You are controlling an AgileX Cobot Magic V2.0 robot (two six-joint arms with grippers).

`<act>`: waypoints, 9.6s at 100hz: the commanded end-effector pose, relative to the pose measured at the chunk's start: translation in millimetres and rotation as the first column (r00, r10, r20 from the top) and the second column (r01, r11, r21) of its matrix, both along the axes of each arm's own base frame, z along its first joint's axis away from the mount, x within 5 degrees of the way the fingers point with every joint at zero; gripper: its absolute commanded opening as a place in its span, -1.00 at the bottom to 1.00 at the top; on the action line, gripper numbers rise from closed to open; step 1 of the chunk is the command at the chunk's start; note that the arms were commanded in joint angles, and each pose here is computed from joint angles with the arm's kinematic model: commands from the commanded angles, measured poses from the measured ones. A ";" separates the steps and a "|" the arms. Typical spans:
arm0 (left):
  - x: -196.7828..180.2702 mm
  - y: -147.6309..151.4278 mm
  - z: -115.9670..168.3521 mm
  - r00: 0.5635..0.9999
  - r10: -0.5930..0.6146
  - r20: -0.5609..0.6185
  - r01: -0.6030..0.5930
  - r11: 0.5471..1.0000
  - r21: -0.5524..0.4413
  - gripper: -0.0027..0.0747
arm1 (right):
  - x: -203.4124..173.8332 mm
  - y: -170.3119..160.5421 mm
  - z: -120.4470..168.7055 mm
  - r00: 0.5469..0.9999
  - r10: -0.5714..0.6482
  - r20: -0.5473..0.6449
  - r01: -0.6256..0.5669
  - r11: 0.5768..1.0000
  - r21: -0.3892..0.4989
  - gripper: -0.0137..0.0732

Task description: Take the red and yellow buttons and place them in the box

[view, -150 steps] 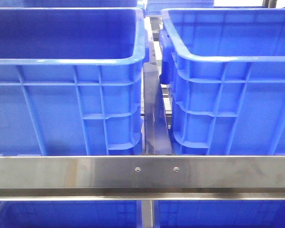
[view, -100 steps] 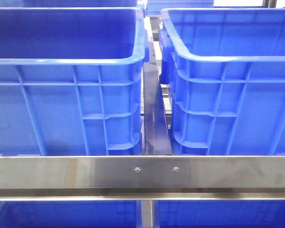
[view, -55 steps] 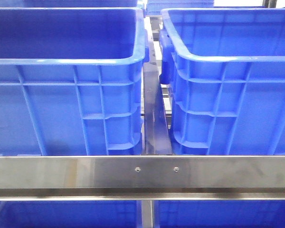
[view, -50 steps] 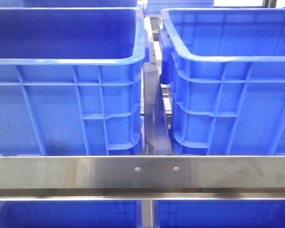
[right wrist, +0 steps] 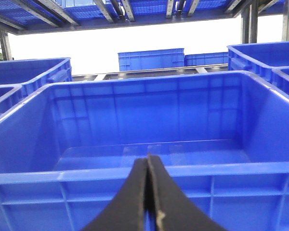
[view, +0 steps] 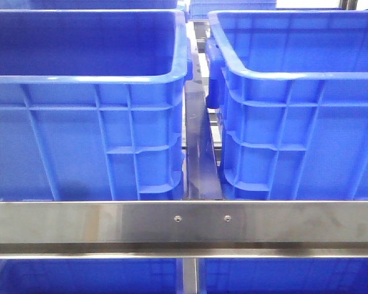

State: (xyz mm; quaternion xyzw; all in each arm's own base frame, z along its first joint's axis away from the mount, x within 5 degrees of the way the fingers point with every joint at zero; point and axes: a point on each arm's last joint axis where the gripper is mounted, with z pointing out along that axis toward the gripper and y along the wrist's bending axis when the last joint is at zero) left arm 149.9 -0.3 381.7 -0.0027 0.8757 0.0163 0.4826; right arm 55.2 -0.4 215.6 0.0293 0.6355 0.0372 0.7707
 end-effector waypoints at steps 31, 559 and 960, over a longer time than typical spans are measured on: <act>27.5 -2.3 1.6 1.000 -0.009 0.006 0.009 1.000 -0.011 -0.92 | -5.5 -0.9 14.3 0.993 -0.013 0.118 0.014 1.000 -0.010 -0.84; 29.7 -235.0 44.1 0.594 -0.803 -0.045 0.803 0.595 -0.035 -0.98 | 40.7 32.8 179.8 0.836 0.418 -0.356 -0.230 0.855 0.466 0.39; -49.2 -16.0 -10.4 0.974 -0.113 0.198 0.140 0.982 -0.126 -0.72 | 202.9 101.3 141.6 0.593 0.732 -0.335 -0.516 0.665 0.540 -0.24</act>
